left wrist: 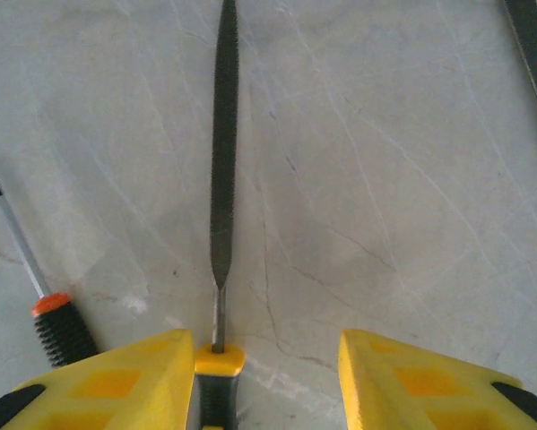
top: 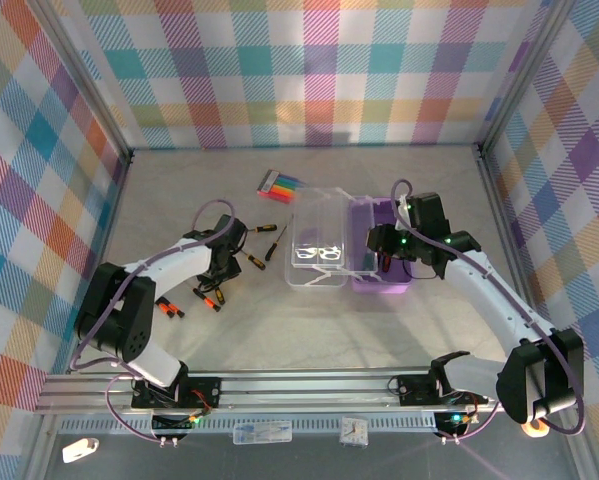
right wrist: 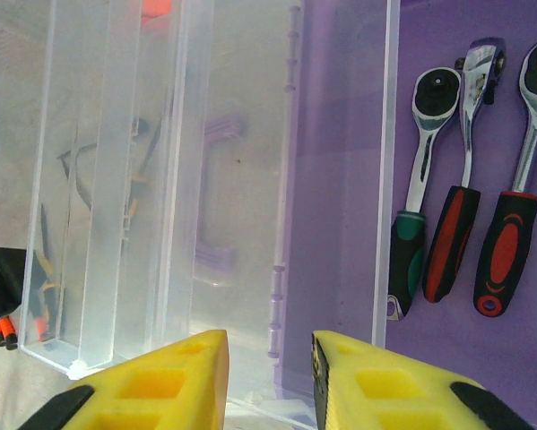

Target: Pack the tool kit

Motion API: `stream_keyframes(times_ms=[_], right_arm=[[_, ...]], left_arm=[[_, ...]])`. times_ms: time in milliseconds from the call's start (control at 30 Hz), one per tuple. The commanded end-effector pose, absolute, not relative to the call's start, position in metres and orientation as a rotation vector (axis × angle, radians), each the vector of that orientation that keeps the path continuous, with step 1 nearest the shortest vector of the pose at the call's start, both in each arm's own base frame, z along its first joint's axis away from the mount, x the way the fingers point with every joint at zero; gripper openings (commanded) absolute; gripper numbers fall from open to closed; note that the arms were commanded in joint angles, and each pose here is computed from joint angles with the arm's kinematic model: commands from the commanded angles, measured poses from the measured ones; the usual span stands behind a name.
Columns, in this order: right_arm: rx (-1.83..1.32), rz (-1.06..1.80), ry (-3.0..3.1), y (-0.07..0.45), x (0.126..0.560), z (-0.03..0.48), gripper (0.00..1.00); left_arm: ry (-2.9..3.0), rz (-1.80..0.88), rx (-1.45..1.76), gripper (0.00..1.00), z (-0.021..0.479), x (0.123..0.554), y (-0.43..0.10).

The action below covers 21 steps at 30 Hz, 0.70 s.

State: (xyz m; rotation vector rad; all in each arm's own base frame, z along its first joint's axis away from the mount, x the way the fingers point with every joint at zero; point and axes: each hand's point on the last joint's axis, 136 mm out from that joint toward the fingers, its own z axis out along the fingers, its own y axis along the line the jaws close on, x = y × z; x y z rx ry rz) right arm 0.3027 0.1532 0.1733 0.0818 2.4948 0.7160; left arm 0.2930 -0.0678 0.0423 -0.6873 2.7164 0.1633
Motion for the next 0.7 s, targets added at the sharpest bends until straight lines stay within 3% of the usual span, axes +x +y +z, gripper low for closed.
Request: stream_keyframes(times_ms=[0,367,667], right_arm=[[0.082,0.733,2.467,0.156,0.303,0.185,0.31],[0.068,0.737,2.473,0.160,0.303,0.186,0.31],[0.065,0.732,2.473,0.160,0.300,0.186,0.31]], left_arm=[[2.738,0.214,-0.710,0.46,0.048,0.276,-0.063],[2.777,0.193,-0.751,0.41,0.027,0.256,-0.068],[2.792,0.087,-0.698,0.24,0.016,0.268,-0.084]])
